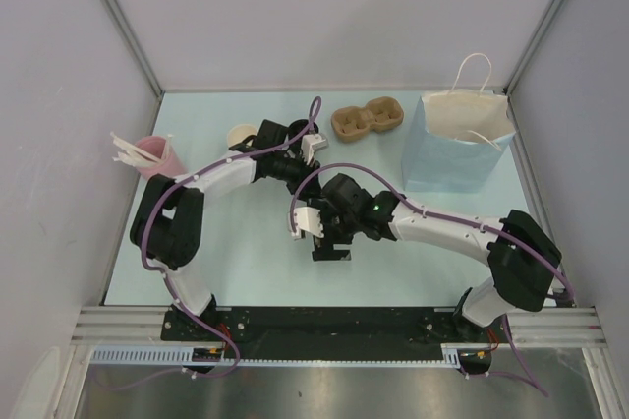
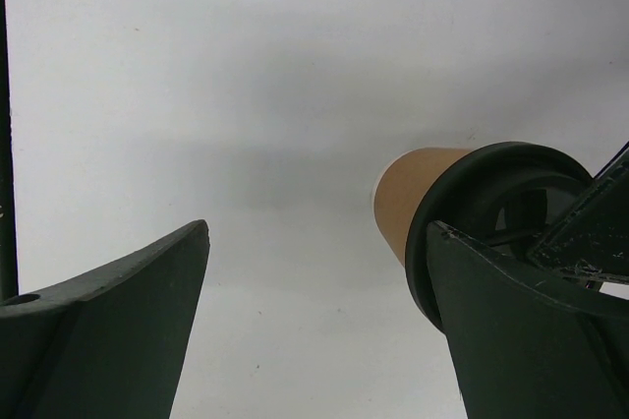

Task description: Pack the takeout coffee

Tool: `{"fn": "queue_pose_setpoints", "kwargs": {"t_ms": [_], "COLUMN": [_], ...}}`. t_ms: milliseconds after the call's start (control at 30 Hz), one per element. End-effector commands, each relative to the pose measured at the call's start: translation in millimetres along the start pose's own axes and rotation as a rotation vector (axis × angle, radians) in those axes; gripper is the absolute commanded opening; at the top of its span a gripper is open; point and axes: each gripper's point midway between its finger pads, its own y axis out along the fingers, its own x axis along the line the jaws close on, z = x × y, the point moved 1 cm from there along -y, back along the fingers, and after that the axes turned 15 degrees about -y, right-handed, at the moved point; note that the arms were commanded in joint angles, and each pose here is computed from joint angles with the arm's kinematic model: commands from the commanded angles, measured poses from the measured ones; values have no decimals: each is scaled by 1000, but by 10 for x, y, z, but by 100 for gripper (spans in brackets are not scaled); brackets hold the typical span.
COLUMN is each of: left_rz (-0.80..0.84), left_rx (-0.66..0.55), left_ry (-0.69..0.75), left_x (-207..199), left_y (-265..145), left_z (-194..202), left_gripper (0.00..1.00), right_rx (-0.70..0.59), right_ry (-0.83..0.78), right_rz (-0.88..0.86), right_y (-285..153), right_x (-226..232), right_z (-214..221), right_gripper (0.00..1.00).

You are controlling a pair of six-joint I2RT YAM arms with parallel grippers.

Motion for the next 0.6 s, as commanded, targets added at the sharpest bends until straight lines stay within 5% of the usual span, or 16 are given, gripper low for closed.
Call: {"fn": "queue_pose_setpoints", "kwargs": {"t_ms": [0, 267, 567], "left_rz": [-258, -258, -257], "left_rx": [201, 204, 201], "left_ry": [-11, -14, -16], "left_x": [572, 581, 577], "left_y": [13, 21, 25], "left_z": [662, 671, 581], "left_gripper": [45, 45, 45], "right_rx": [155, -25, -95], "right_ry": [83, -16, 48], "right_rz": [-163, 107, 168], "right_y": [240, -367, -816], "right_x": [444, -216, -503], "right_z": [533, -92, -243], "right_gripper": [96, 99, 99]}}
